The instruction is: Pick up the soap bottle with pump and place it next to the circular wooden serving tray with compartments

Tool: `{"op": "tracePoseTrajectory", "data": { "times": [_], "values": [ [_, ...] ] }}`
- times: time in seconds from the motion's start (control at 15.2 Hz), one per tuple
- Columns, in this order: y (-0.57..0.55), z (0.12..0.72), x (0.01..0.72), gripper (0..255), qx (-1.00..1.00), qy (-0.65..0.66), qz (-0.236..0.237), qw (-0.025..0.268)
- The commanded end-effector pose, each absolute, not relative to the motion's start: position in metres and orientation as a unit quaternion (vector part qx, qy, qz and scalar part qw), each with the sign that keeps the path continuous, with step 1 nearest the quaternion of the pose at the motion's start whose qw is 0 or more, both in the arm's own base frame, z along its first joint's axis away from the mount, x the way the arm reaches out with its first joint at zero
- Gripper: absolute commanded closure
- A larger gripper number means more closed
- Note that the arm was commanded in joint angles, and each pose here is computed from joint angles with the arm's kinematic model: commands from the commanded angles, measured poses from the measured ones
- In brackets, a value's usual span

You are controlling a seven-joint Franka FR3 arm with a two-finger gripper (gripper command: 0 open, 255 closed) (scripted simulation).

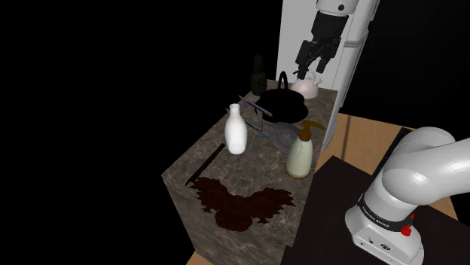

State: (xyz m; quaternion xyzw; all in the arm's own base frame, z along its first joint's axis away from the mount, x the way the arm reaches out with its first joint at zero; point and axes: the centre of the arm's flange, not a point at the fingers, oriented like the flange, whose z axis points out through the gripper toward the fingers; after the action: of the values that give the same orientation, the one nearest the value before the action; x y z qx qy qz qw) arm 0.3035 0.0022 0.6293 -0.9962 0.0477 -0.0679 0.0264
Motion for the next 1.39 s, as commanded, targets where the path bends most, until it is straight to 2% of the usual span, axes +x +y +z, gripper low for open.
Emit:
{"op": "tracePoseTrajectory", "data": {
  "times": [0.0,0.79,1.32],
  "values": [
    [0.002,0.629,0.303,0,-0.996,0.048,-0.068,0.026],
    [-0.021,0.473,0.292,0,-0.995,0.073,-0.047,0.051],
    [-0.018,0.431,0.295,0,-0.995,0.073,-0.046,0.051]
  ]
}}
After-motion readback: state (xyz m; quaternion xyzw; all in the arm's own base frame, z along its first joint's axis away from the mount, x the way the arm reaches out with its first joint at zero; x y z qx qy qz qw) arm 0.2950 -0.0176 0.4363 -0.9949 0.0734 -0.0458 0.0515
